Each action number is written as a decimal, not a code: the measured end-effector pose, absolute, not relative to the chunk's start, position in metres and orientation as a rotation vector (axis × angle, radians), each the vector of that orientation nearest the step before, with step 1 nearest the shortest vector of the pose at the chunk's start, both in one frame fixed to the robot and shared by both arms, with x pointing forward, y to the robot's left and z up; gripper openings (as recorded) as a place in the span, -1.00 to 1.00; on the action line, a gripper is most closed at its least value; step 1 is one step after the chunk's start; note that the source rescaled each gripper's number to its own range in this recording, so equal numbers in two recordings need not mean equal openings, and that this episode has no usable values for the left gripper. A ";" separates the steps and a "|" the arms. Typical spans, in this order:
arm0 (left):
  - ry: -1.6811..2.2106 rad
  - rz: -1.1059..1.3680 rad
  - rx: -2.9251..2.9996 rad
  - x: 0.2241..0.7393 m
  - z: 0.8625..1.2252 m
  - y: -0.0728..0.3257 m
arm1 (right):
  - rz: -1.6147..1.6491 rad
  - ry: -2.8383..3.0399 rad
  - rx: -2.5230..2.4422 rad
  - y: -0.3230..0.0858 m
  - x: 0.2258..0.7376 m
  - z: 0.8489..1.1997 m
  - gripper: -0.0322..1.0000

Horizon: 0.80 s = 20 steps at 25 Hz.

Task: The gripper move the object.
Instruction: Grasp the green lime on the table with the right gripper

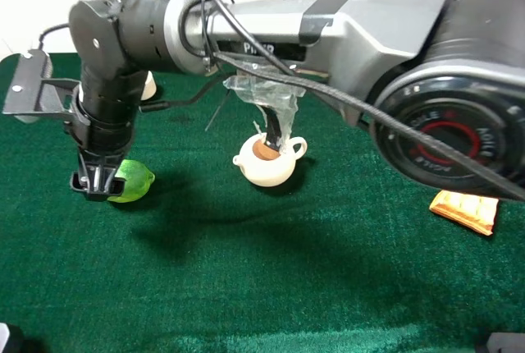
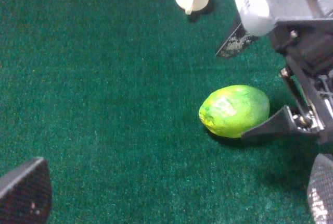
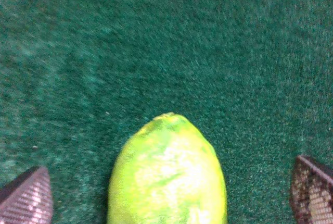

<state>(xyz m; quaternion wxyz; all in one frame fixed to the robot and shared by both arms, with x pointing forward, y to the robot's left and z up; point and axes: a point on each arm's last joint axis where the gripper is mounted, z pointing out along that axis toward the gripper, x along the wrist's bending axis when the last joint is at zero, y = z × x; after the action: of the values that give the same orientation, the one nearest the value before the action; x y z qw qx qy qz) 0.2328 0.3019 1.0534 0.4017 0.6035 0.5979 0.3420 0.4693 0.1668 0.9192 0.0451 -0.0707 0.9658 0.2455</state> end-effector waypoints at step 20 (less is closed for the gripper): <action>1.511 0.865 1.526 0.233 1.053 0.302 | 0.700 3.021 -0.144 0.165 0.477 0.872 0.99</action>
<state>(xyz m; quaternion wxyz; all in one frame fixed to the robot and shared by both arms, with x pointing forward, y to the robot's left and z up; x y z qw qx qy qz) 0.2328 0.3019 1.0534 0.4017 0.6035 0.5979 0.3420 0.4774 0.1653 0.8720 0.0189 -0.0465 0.9730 0.2254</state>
